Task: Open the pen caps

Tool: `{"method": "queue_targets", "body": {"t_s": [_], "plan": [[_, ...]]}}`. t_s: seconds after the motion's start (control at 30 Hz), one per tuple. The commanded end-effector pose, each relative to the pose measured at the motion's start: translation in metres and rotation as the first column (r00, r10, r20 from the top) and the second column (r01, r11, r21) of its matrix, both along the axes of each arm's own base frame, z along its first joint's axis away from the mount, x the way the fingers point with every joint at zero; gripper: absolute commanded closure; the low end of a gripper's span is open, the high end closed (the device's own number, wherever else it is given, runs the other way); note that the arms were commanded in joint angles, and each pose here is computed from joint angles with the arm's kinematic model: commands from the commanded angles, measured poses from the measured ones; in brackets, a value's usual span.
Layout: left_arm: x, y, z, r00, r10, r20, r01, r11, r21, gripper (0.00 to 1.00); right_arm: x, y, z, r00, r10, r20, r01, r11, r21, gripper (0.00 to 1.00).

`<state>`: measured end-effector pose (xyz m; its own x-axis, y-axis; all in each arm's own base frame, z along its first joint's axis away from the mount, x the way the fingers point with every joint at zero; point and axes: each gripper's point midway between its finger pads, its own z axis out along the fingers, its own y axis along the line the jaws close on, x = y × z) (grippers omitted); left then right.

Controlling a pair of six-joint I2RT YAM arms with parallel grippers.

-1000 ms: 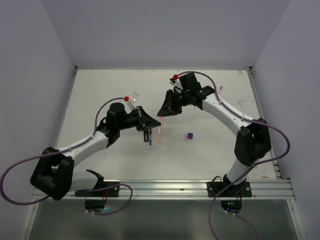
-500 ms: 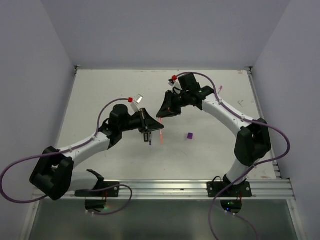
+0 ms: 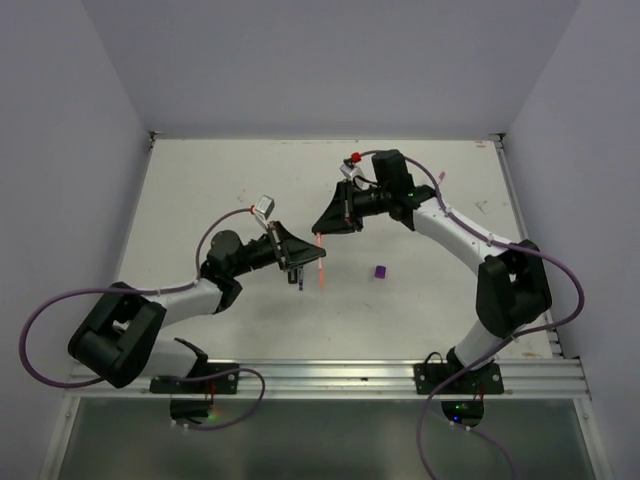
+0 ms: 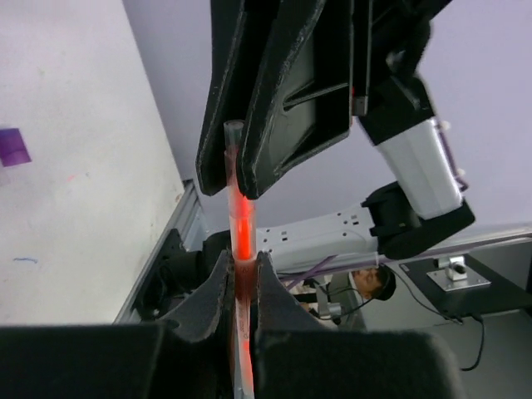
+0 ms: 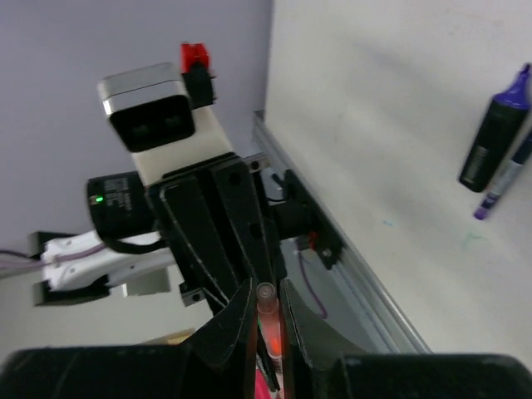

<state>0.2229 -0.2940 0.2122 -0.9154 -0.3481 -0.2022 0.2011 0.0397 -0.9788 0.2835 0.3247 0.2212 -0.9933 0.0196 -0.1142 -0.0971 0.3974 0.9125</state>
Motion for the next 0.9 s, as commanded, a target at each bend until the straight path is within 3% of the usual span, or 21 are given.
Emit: {"method": "queue_targets", "body": {"t_s": [0.0,0.03,0.1,0.2,0.23,0.27,0.3,0.33,0.37,0.4,0.43,0.47,0.5,0.53,0.57,0.6,0.73,0.87], "plan": [[-0.05,0.006,0.041,0.973,-0.172,0.153,0.197,0.967,-0.164,1.0,0.034,-0.004,0.078,0.978,-0.11,0.18,0.052,0.953,0.3,1.0],[-0.048,0.008,0.042,0.978,-0.172,0.119,0.192,0.963,-0.19,1.0,0.034,-0.005,0.075,0.98,-0.109,0.166,0.053,0.95,0.309,1.0],[-0.053,0.01,0.054,0.969,-0.178,0.168,0.214,0.951,-0.222,1.0,0.033,-0.004,0.082,0.979,-0.102,0.178,0.035,0.938,0.345,1.0],[-0.048,0.007,0.047,0.972,-0.187,0.141,0.211,0.959,-0.187,1.0,0.036,-0.006,0.078,0.978,-0.116,0.172,0.052,0.94,0.338,1.0],[-0.047,0.006,0.045,0.968,-0.18,0.174,0.208,0.965,-0.158,1.0,0.04,-0.006,0.08,0.975,-0.128,0.183,0.062,0.942,0.329,1.0],[-0.041,0.001,0.031,0.978,-0.181,0.101,0.191,0.976,-0.106,1.0,0.04,-0.008,0.07,0.981,-0.132,0.141,0.088,0.955,0.284,1.0],[-0.036,-0.001,0.025,0.981,-0.173,0.085,0.179,0.982,-0.067,1.0,0.042,-0.01,0.061,0.974,-0.131,0.185,0.085,0.968,0.238,1.0],[-0.032,-0.001,0.022,0.977,-0.147,0.153,0.15,0.989,-0.007,1.0,0.047,-0.011,0.065,0.968,-0.135,0.211,0.092,0.975,0.204,1.0],[-0.021,-0.004,0.006,0.989,-0.138,0.058,0.133,0.987,0.091,1.0,0.047,-0.018,0.039,0.98,-0.155,0.126,0.145,0.986,0.083,1.0],[-0.015,-0.003,-0.001,0.992,-0.119,0.052,0.109,0.98,0.168,1.0,0.049,-0.025,0.026,0.973,-0.135,0.189,0.136,0.991,0.003,1.0],[0.004,0.003,-0.015,0.987,-0.051,0.15,0.004,0.954,0.3,1.0,0.055,-0.03,0.03,0.965,-0.138,0.223,0.155,0.986,-0.06,1.0],[0.001,0.019,-0.052,1.0,-0.014,0.003,0.011,0.88,0.474,1.0,0.052,-0.049,-0.004,0.974,-0.166,0.151,0.199,0.951,-0.238,1.0],[0.013,0.027,-0.048,0.999,0.03,0.021,-0.037,0.831,0.555,1.0,0.053,-0.06,-0.017,0.974,-0.137,0.178,0.19,0.927,-0.324,1.0],[0.028,0.044,-0.065,0.994,0.088,0.064,-0.108,0.741,0.662,1.0,0.056,-0.072,-0.021,0.971,-0.147,0.189,0.213,0.891,-0.401,1.0],[0.02,0.063,-0.084,0.993,0.12,-0.002,-0.078,0.657,0.75,1.0,0.045,-0.091,-0.044,0.981,-0.152,0.123,0.194,0.834,-0.517,1.0],[0.031,0.079,-0.09,0.986,0.161,0.04,-0.128,0.58,0.804,1.0,0.041,-0.102,-0.053,0.984,-0.129,0.121,0.175,0.805,-0.567,1.0],[0.033,0.117,-0.114,0.972,0.221,0.082,-0.167,0.4,0.901,1.0,0.019,-0.133,-0.083,0.989,-0.131,0.065,0.141,0.733,-0.666,1.0],[0.037,0.134,-0.13,0.961,0.241,0.137,-0.212,0.319,0.924,1.0,0.003,-0.151,-0.1,0.989,-0.139,0.042,0.128,0.695,-0.708,1.0]]}}
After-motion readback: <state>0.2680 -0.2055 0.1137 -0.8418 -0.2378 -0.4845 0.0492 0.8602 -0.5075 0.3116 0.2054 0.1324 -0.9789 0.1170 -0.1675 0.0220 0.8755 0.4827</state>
